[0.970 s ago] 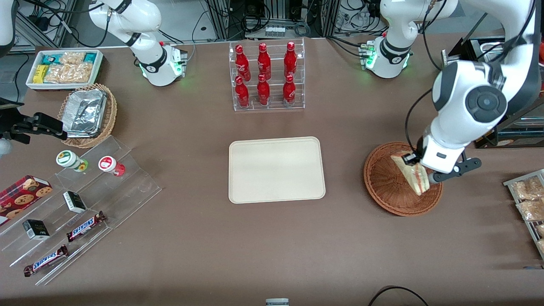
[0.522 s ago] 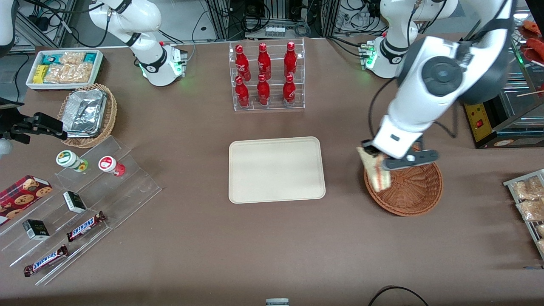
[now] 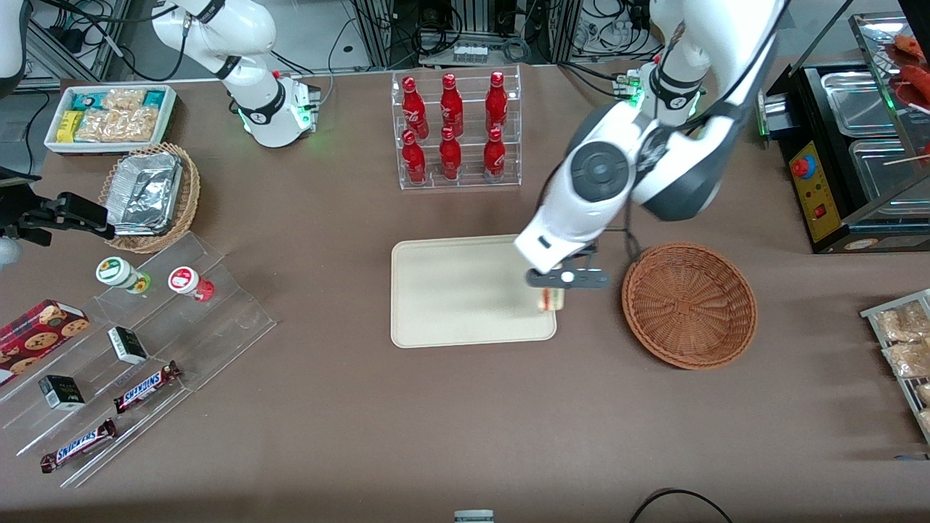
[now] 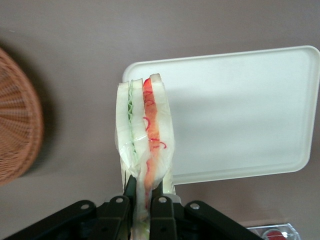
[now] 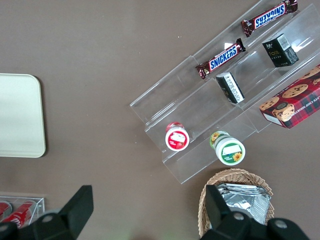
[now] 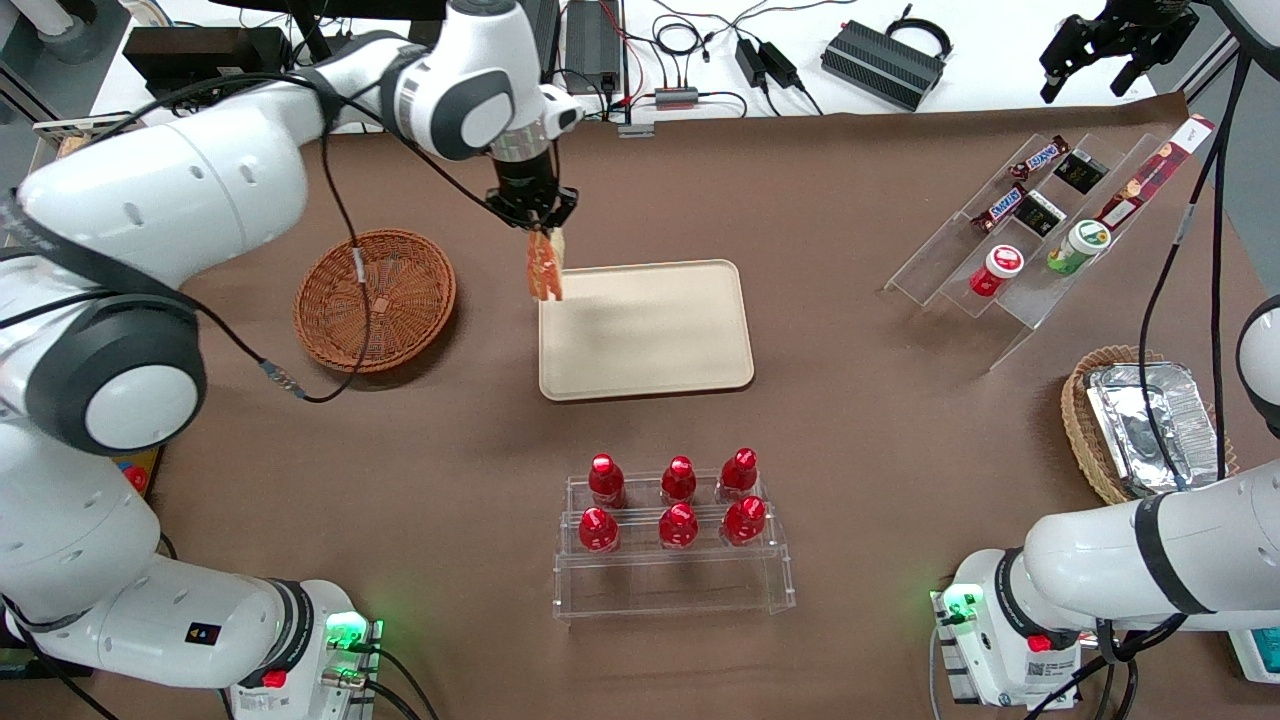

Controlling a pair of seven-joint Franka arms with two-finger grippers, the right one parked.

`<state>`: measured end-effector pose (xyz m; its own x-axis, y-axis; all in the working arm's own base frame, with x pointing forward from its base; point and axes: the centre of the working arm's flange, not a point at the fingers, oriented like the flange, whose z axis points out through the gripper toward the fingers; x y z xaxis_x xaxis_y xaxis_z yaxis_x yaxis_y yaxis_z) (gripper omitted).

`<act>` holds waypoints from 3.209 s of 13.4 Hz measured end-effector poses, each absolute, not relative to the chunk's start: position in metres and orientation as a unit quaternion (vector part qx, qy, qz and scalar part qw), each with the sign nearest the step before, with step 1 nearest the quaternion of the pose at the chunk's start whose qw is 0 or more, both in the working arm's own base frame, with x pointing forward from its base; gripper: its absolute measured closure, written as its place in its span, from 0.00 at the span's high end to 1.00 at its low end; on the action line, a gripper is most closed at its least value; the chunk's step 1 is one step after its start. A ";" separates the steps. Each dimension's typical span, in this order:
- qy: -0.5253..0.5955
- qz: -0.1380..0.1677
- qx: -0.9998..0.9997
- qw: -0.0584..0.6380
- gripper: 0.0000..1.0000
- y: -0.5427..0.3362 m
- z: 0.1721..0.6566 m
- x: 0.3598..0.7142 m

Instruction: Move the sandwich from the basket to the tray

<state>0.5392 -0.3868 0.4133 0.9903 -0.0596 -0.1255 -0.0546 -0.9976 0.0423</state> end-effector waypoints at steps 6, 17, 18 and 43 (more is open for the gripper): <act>-0.031 -0.033 0.999 0.029 0.14 -0.479 0.346 0.517; -0.034 -0.026 0.999 0.026 0.14 -0.514 0.247 0.500; -0.037 -0.024 0.999 0.025 0.21 -0.515 0.247 0.499; 0.067 -0.031 0.996 -0.040 1.00 -0.171 0.604 0.565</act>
<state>0.5655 -0.1711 0.6041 0.9893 0.1352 -0.0557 0.1303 -0.9879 -0.0843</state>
